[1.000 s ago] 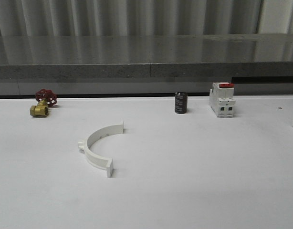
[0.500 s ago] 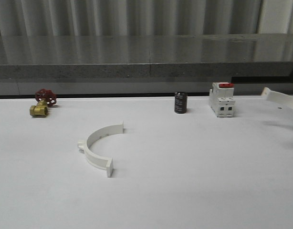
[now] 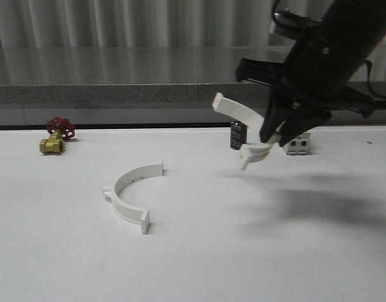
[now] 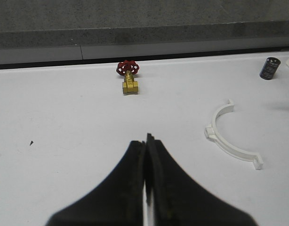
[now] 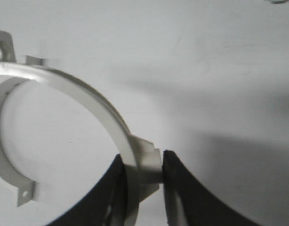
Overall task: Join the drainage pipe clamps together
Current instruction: 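Grasp the other white clamp half by its tab with the right gripper, then carry the held clamp half toward the placed half with the right gripper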
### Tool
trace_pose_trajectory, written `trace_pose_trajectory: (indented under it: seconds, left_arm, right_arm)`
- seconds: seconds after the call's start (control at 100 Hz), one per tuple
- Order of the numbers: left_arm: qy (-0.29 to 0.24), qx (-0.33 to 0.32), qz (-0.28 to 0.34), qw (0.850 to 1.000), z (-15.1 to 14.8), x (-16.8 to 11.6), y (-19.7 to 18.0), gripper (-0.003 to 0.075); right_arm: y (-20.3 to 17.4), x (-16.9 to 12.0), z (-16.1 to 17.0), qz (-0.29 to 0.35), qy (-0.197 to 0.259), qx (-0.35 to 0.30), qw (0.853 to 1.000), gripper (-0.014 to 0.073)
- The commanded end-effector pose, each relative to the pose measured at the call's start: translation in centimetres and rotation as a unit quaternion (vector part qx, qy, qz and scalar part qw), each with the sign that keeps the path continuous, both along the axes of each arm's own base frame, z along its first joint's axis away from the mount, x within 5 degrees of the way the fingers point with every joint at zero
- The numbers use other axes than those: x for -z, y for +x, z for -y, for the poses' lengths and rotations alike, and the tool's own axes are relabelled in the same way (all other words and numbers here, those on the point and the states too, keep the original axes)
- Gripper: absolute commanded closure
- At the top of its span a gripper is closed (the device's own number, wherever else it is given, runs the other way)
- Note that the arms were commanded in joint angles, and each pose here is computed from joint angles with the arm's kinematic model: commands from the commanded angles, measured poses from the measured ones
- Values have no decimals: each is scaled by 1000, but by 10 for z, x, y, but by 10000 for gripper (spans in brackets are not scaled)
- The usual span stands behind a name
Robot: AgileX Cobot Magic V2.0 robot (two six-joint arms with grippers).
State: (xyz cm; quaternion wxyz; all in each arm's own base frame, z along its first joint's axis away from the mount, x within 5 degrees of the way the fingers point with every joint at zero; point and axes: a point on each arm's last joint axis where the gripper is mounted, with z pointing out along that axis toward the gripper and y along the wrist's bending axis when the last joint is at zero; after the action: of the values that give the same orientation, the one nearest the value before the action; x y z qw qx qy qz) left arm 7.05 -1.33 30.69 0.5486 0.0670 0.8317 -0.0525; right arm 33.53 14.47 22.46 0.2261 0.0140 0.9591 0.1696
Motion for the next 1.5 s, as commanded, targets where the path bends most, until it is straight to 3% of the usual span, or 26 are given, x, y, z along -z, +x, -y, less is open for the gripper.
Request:
trace_pose_trajectory:
  seconds: [0.0,0.28,0.45,0.96,1.33,1.49]
  left_arm:
    - [-10,-3,45,999,0,-14,2,741]
    - [-10,-3,45,999,0,-14,2,741]
    - [-10,-3,45,999,0,-14,2,741]
    - [-10,-3,45,999,0,-14,2,741]
    - [-10,-3,45,999,0,-14,2,741]
    - [-10,-3,45,999,0,-14,2,741]
  right_arm:
    - [5,-25,-15,44,13,9,999,517]
    - [16,-17,-51,37,-88,32,995,517]
    - [14,-17,-72,55,-116,51,990,517]
    - [9,-15,-77,45,-119,52,991,517]
    - [5,-13,-84,8,-64,71,995,517]
    - [6,-7,-86,-4,-61,81,995,517]
